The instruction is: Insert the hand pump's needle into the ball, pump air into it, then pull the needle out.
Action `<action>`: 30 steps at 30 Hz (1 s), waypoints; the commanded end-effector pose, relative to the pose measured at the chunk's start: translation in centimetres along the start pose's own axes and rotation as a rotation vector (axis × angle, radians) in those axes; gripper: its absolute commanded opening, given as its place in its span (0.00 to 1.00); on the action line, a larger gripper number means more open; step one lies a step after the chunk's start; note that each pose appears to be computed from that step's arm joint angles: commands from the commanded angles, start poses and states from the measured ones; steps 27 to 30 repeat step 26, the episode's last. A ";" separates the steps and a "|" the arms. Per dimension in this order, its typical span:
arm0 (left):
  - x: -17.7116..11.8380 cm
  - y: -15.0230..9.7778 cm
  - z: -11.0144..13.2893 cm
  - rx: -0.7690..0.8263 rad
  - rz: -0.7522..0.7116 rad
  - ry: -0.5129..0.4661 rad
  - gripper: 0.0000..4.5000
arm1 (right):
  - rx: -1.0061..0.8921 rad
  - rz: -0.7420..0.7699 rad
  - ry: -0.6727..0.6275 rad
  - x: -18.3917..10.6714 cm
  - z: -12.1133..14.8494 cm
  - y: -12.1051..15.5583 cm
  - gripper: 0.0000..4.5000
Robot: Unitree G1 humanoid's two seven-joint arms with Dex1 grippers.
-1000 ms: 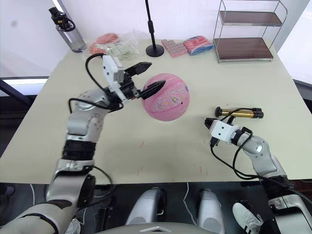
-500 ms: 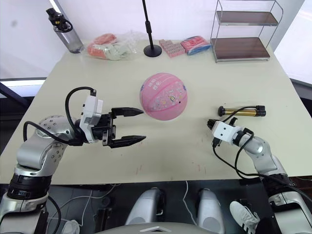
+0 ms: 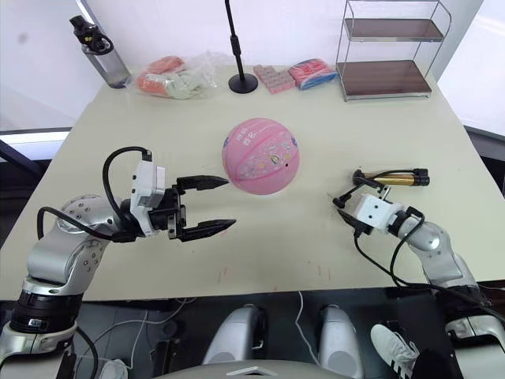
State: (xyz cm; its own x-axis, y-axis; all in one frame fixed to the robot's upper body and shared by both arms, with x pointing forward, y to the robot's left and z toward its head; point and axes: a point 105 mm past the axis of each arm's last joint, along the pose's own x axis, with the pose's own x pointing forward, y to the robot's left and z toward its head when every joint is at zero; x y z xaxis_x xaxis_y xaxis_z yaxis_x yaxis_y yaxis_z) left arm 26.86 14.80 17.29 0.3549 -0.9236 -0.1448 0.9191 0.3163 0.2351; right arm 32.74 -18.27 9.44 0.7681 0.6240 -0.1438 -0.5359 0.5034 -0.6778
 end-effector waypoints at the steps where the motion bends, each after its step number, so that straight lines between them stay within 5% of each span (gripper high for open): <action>1: -1.0 0.8 0.0 0.027 0.103 -0.015 1.00 | 0.088 -0.062 -0.058 -1.8 1.2 -1.1 0.99; 15: -4.4 -0.5 -7.2 -0.183 0.515 0.057 1.00 | 0.559 -0.073 -0.038 -7.7 -0.2 1.0 0.99; 21: -6.9 -1.2 -10.0 -0.244 0.680 0.131 1.00 | 0.585 -0.055 0.014 -8.8 -1.7 0.3 0.99; 30: -7.8 -1.6 -10.5 -0.213 0.690 0.175 1.00 | 0.579 -0.047 0.025 -9.0 -2.0 0.4 0.99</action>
